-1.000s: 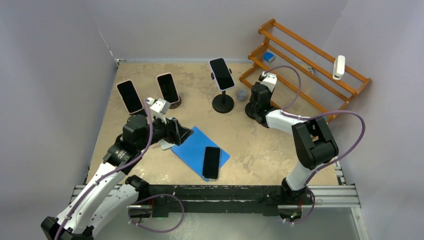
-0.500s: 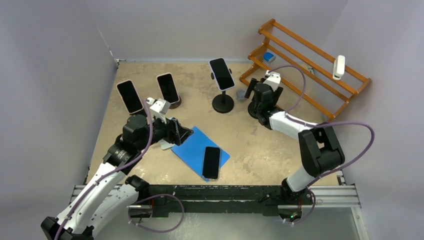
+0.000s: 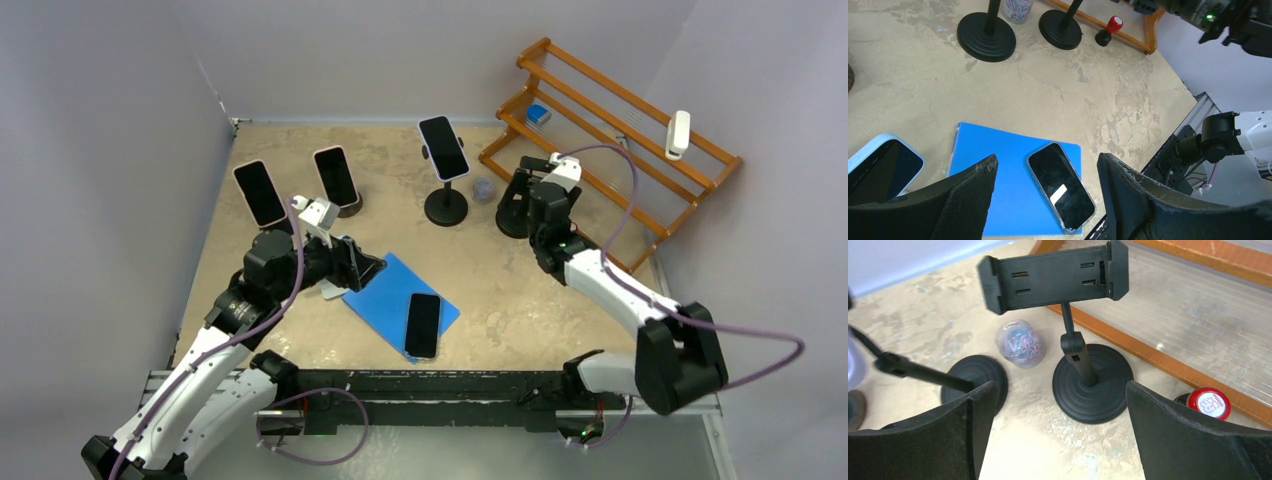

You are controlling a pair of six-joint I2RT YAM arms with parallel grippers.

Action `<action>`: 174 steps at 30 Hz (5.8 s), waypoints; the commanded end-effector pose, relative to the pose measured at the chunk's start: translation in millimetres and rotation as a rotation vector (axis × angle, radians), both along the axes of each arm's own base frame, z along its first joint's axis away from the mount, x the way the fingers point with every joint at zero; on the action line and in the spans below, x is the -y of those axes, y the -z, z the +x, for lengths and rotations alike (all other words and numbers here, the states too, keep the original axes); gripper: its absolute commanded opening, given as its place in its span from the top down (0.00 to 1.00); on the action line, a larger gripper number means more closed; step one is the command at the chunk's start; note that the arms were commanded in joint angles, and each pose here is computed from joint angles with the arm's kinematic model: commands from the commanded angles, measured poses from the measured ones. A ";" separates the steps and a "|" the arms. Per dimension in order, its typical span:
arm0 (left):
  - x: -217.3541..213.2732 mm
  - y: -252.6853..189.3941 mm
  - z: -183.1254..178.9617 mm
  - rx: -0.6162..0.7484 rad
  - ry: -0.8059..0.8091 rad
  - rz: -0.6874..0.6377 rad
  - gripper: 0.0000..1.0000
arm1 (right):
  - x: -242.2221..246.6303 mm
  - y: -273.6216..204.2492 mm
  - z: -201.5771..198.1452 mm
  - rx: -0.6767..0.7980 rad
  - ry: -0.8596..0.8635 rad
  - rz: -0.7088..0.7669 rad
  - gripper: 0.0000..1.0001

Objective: Remove the phone from the phone stand
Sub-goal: Move the phone stand to the center of the board, then move the phone stand with the phone to the center of the board.

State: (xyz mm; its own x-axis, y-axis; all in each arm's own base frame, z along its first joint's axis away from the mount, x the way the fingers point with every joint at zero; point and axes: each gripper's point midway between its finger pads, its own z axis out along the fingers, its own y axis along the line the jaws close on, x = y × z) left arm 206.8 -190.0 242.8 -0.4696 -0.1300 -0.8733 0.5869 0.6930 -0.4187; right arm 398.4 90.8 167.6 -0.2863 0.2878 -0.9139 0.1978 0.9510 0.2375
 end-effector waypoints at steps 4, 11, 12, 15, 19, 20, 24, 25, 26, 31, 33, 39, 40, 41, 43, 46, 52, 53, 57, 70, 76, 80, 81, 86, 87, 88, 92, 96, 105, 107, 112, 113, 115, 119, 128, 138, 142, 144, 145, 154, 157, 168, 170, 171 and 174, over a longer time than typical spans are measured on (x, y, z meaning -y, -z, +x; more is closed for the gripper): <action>0.3 -21.0 -2.3 0.075 0.008 -0.052 0.29 | -16.6 -44.3 -44.3 0.028 -0.136 0.104 0.01; 0.5 -20.9 -1.5 0.079 0.009 -0.048 0.29 | -39.6 -102.1 -76.2 0.046 -0.287 0.140 0.01; 0.7 -20.8 -1.5 0.078 0.010 -0.047 0.29 | -47.0 -113.5 -78.8 0.066 -0.318 0.147 0.01; 1.6 -20.1 -0.8 0.075 0.014 -0.043 0.30 | -77.1 -150.9 -85.0 0.138 -0.394 0.162 0.01; 0.2 -19.0 0.7 0.076 0.005 -0.036 0.30 | -124.8 -172.0 -72.6 0.149 -0.441 0.128 0.01; -0.4 -19.1 1.0 0.078 0.000 -0.036 0.30 | -130.4 -171.4 -65.6 0.146 -0.418 0.112 0.01; -3.1 -18.2 1.8 0.080 -0.014 -0.029 0.30 | -146.4 -169.2 -38.8 0.188 -0.380 0.108 0.01; -3.5 -18.7 2.0 0.082 -0.017 -0.029 0.30 | -149.3 -173.9 -34.3 0.221 -0.385 0.119 0.01; -3.7 -18.4 2.1 0.082 -0.018 -0.028 0.30 | -152.0 -180.2 -29.9 0.256 -0.395 0.111 0.01; -3.2 -16.5 2.7 0.075 -0.018 -0.025 0.30 | -160.6 -184.9 3.4 0.210 -0.471 0.035 0.01; -2.4 -16.8 2.2 0.076 -0.012 -0.026 0.30 | -156.8 -187.1 13.7 0.187 -0.515 0.070 0.01; 1.6 -16.4 0.1 0.069 0.014 -0.034 0.30 | -147.2 -173.0 36.7 0.093 -0.579 0.060 0.01; 2.3 -16.4 -0.4 0.068 0.019 -0.035 0.30 | -147.9 -169.7 39.3 0.082 -0.587 0.055 0.01; 2.9 -16.5 -0.7 0.067 0.023 -0.037 0.30 | -149.8 -165.4 41.2 0.070 -0.603 0.049 0.01; 3.6 -17.0 -1.6 0.068 0.029 -0.039 0.30 | -151.6 -151.1 46.6 0.030 -0.611 0.024 0.01; 4.0 -18.5 -3.4 0.071 0.036 -0.045 0.30 | -154.2 -136.7 52.6 -0.003 -0.618 -0.002 0.01; 5.6 -20.3 -6.6 0.075 0.052 -0.055 0.30 | -154.7 -119.0 58.8 -0.059 -0.621 -0.036 0.01; 6.0 -20.5 -6.9 0.076 0.055 -0.057 0.30 | -154.9 -117.2 59.3 -0.064 -0.622 -0.039 0.01; 7.3 -21.0 -8.1 0.075 0.064 -0.062 0.30 | -156.7 -110.3 61.0 -0.077 -0.629 -0.043 0.01; 7.4 -21.7 -8.9 0.077 0.067 -0.064 0.30 | -164.1 -104.5 70.0 -0.076 -0.650 -0.049 0.01; 7.2 -22.1 -9.8 0.081 0.069 -0.066 0.30 | -168.0 -96.6 72.6 -0.093 -0.673 -0.064 0.01; 7.6 -22.4 -10.1 0.081 0.072 -0.067 0.30 | -169.0 -91.0 72.7 -0.104 -0.682 -0.072 0.01; 7.7 -22.7 -9.9 0.082 0.072 -0.067 0.30 | -169.3 -91.4 72.7 -0.101 -0.684 -0.072 0.01; 7.8 -22.9 -10.4 0.083 0.074 -0.068 0.30 | -169.0 -100.1 71.8 -0.072 -0.680 -0.068 0.01; 7.9 -22.4 -10.5 0.081 0.074 -0.067 0.30 | -168.2 -104.0 70.9 -0.060 -0.677 -0.066 0.01; 7.9 -22.3 -10.3 0.081 0.074 -0.067 0.30 | -167.9 -108.0 69.6 -0.051 -0.677 -0.063 0.01; 8.7 -22.9 -10.5 0.083 0.078 -0.069 0.30 | -168.7 -110.2 65.8 -0.056 -0.680 -0.074 0.01; 9.0 -22.2 -10.6 0.079 0.081 -0.068 0.30 | -167.5 -105.2 64.4 -0.064 -0.673 -0.096 0.01; 8.9 -22.8 -11.0 0.081 0.081 -0.070 0.30 | -164.3 -124.2 58.8 0.000 -0.645 -0.092 0.01; 8.9 -22.8 -11.1 0.081 0.081 -0.071 0.30 | -164.0 -122.7 58.0 -0.007 -0.645 -0.092 0.01; 9.0 -22.6 -11.3 0.081 0.082 -0.071 0.30 | -165.4 -109.8 59.7 -0.047 -0.651 -0.103 0.01; 9.0 -22.6 -11.3 0.081 0.082 -0.071 0.30 | -166.2 -107.7 60.2 -0.051 -0.656 -0.108 0.01; 8.9 -22.4 -11.4 0.080 0.082 -0.070 0.30 | -167.8 -102.9 61.2 -0.064 -0.665 -0.116 0.01; 9.3 -22.4 -11.3 0.080 0.083 -0.071 0.30 | -171.2 -98.1 61.8 -0.074 -0.672 -0.133 0.01; 9.5 -22.8 -12.0 0.081 0.087 -0.072 0.30 | -176.3 -87.7 63.8 -0.096 -0.676 -0.155 0.01; 9.4 -23.1 -12.3 0.082 0.087 -0.072 0.30 | -171.6 -72.5 72.0 -0.125 -0.635 -0.184 0.01; 9.5 -23.4 -12.3 0.083 0.087 -0.073 0.30 | -172.8 -68.5 74.5 -0.131 -0.641 -0.193 0.01; 9.5 -22.8 -12.6 0.081 0.088 -0.072 0.30 | -173.4 -67.5 75.1 -0.132 -0.644 -0.196 0.01; 9.4 -22.8 -12.7 0.081 0.087 -0.072 0.30 | -173.7 -67.0 75.5 -0.133 -0.646 -0.196 0.01; 9.5 -22.5 -12.5 0.081 0.087 -0.071 0.30 | -174.5 -69.0 77.8 -0.122 -0.643 -0.198 0.11; 9.6 -22.4 -12.5 0.081 0.088 -0.072 0.30 | -175.1 -73.7 76.2 -0.107 -0.647 -0.194 0.20; 10.2 -21.2 -11.6 0.076 0.089 -0.070 0.30 | -174.6 -105.9 48.5 -0.021 -0.629 -0.177 0.51; 10.3 -20.4 -10.9 0.074 0.087 -0.068 0.30 | -173.9 -109.8 38.6 -0.006 -0.616 -0.167 0.54; 10.2 -20.7 -11.1 0.074 0.087 -0.068 0.30 | -173.9 -111.1 33.1 0.000 -0.613 -0.163 0.55; 10.4 -19.7 -10.4 0.071 0.086 -0.067 0.30 | -170.2 -113.5 18.1 0.013 -0.604 -0.141 0.59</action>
